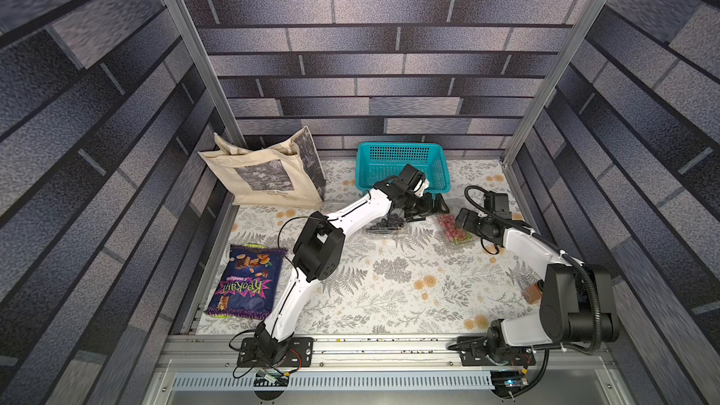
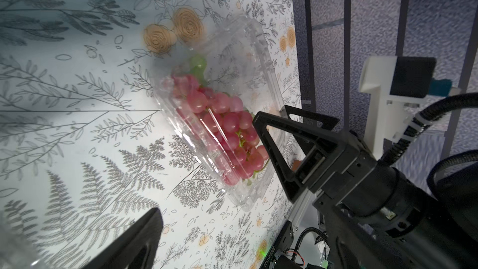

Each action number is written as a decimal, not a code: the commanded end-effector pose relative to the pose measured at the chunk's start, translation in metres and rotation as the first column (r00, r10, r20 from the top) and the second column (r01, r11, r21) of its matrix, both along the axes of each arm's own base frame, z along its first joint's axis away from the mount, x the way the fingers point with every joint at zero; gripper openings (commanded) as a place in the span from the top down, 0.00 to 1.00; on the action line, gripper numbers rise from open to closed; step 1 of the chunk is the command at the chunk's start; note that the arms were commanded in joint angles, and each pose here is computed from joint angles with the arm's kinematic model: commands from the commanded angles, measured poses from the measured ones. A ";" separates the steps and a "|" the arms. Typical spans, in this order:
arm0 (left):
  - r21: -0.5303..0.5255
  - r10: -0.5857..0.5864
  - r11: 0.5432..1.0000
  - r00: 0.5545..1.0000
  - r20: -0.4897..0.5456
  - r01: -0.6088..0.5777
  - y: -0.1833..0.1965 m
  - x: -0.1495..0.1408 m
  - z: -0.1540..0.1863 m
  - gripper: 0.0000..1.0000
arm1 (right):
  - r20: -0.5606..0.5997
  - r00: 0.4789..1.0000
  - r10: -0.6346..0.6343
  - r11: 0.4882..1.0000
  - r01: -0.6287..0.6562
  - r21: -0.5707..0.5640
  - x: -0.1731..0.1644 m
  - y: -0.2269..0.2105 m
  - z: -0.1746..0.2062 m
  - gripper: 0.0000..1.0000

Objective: Pack grapes into containers
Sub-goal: Close the packing box at the center of the board, then adjust the packing box at the center of the board.

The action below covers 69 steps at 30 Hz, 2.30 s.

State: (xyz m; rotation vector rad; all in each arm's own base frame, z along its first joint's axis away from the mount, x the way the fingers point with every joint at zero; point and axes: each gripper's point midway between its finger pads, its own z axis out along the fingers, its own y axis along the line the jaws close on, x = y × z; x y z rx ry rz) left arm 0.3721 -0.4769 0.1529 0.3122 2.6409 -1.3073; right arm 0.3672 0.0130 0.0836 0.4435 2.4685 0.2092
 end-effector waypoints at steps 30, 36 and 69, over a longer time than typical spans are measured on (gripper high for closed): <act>0.060 0.117 0.992 0.993 -0.032 -0.115 -0.024 0.003 -0.020 0.00 | -0.033 0.999 -0.010 1.000 0.009 -0.021 -0.012 0.001 -0.007 0.00; 0.075 0.168 0.983 0.986 -0.018 -0.166 -0.015 0.019 -0.029 0.00 | -0.034 0.999 -0.016 0.999 0.014 -0.038 -0.015 -0.002 -0.007 0.00; 0.030 0.139 0.990 0.989 -0.056 -0.137 -0.052 0.008 -0.037 0.00 | -0.058 0.993 -0.105 0.994 0.107 0.037 -0.017 -0.018 0.006 0.00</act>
